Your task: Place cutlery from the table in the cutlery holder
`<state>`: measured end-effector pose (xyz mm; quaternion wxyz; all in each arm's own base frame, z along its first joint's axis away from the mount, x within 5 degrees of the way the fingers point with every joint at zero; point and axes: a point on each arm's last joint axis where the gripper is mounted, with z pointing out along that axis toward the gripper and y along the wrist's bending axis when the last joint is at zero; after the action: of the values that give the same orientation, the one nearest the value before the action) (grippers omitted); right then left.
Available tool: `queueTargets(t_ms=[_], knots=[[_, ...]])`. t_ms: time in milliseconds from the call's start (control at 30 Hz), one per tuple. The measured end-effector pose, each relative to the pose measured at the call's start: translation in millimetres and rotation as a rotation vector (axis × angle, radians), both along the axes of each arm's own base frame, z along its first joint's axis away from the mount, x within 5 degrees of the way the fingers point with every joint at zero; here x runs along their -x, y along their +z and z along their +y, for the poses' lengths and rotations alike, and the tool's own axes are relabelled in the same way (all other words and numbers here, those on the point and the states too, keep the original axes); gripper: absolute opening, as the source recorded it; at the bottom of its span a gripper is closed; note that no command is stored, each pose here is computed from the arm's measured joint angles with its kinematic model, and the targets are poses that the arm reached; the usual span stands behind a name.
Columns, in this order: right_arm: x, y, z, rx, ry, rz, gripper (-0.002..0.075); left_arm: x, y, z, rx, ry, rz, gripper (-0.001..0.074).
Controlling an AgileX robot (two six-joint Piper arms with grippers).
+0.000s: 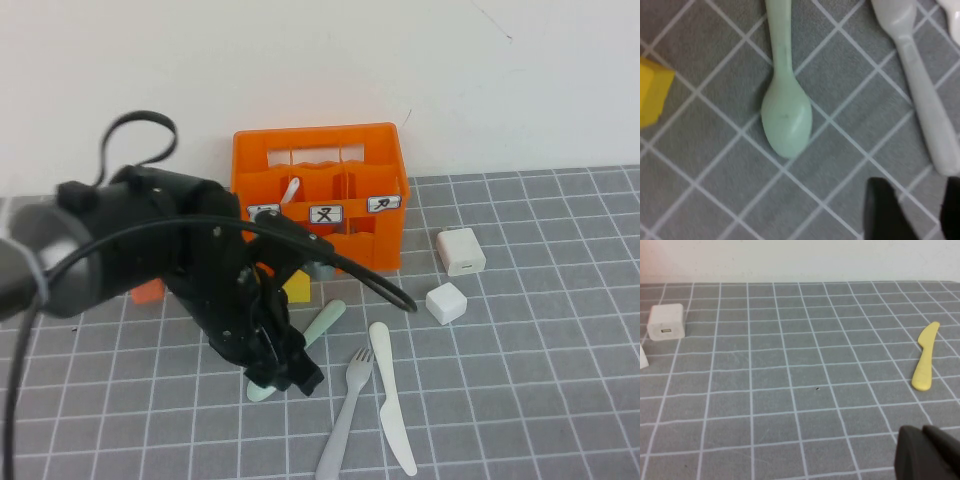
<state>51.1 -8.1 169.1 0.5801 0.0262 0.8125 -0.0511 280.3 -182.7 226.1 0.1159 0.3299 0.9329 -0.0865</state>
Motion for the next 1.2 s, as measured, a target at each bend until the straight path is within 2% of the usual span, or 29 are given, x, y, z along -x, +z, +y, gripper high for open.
queueTargets(t_ms=[133, 233, 567, 967, 1200], knots=[[0, 0, 0, 0.000, 0.000, 0.000, -0.0003, -12, -15, -5, -0.027, -0.070, -0.051, 0.0361], [0, 0, 0, 0.000, 0.000, 0.000, -0.0003, -20, -24, -8, -0.023, -0.083, -0.100, 0.0398], [0, 0, 0, 0.000, 0.000, 0.000, -0.0003, -45, -34, -21, 0.084, -0.039, -0.304, 0.0412], [0, 0, 0, 0.000, 0.000, 0.000, -0.0003, -58, -82, -30, 0.099, 0.021, -0.264, 0.0413], [0, 0, 0, 0.000, 0.000, 0.000, -0.0003, -66, -95, -33, 0.114, 0.036, -0.307, 0.0413]])
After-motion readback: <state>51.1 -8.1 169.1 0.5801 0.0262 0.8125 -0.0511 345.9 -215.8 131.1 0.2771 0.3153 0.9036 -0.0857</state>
